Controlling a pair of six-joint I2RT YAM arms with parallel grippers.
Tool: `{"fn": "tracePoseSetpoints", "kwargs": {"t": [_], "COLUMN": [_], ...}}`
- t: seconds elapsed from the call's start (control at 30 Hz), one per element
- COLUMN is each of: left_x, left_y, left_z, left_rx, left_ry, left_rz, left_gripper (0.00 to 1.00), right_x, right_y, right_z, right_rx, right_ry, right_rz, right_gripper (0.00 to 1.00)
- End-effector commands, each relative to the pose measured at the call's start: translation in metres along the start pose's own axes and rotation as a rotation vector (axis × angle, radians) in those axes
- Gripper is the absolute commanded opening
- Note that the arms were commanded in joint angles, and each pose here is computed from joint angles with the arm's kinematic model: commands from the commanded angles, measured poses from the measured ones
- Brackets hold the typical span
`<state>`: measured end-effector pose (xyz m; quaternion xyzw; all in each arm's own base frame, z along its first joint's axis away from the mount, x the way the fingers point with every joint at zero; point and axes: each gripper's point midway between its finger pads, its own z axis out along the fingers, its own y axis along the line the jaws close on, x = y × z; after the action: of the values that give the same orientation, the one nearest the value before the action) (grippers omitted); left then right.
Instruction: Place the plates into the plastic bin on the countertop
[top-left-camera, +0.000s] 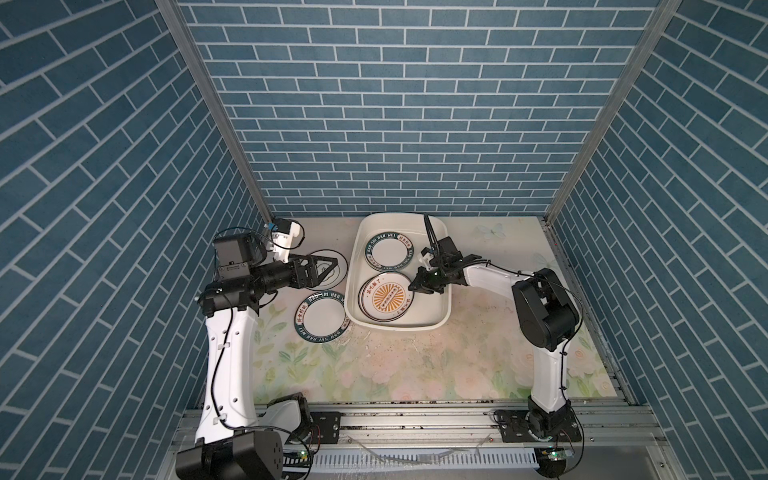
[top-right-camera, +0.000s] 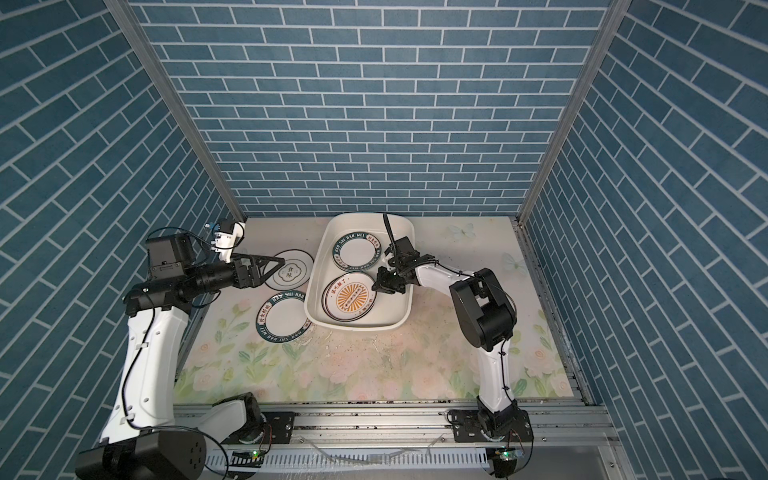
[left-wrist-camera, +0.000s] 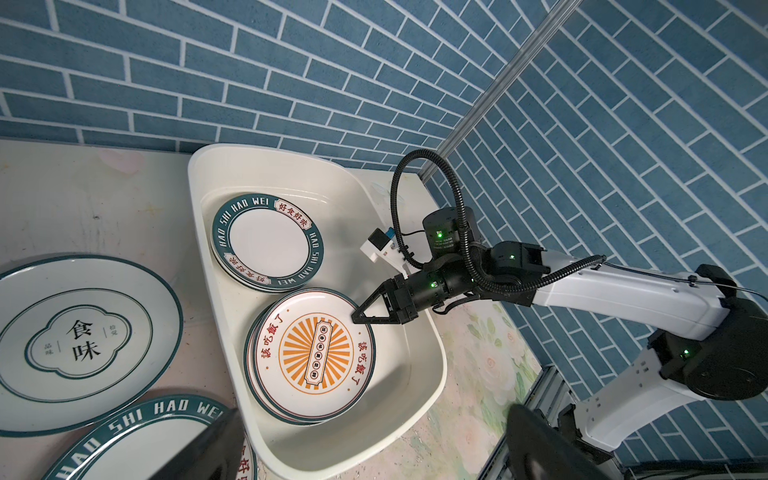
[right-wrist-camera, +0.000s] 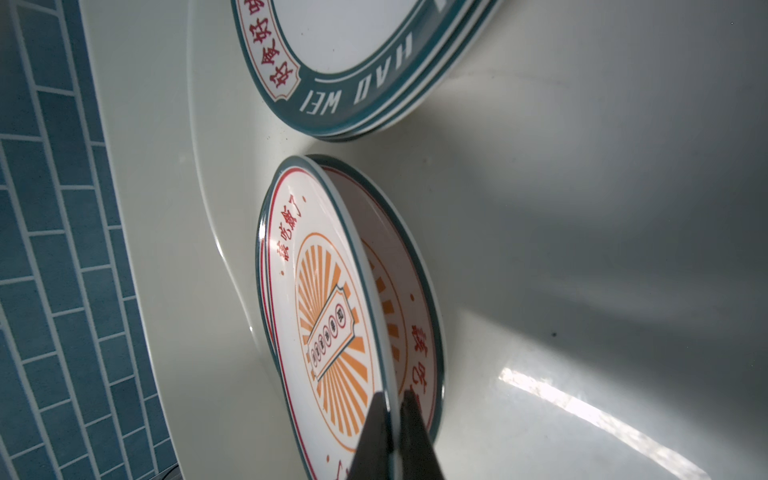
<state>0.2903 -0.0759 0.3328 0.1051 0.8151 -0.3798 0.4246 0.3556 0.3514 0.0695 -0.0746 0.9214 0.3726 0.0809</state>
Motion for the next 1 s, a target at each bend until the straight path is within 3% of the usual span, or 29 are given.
{"fn": "tracePoseSetpoints", "kwargs": {"t": [0.0,0.43,0.97], "left_x": [-0.0028,-0.0031,-0.0025], "left_y": [-0.0064,-0.0077,-0.0086], "left_z": [-0.0038,-0.0042,-0.0041], "left_rx": [0.012,0.016,0.022], "left_ry": [-0.014,-0.016,-0.017], "left_rz": [0.009,0.008,0.007], "left_gripper": [1.0,1.0,0.99], "right_x": [0.0054,0.0083,0.0111], "right_y": [0.0011,-0.0049,-0.0086], "right_z": [0.0056,0.0063,0.0051], "right_rx": [-0.006,0.019,0.042], "right_ry": [0.025,0.035,0.046], "right_rz": [0.008,0.019,0.025], "right_gripper": [0.07,0.23,0.27]}}
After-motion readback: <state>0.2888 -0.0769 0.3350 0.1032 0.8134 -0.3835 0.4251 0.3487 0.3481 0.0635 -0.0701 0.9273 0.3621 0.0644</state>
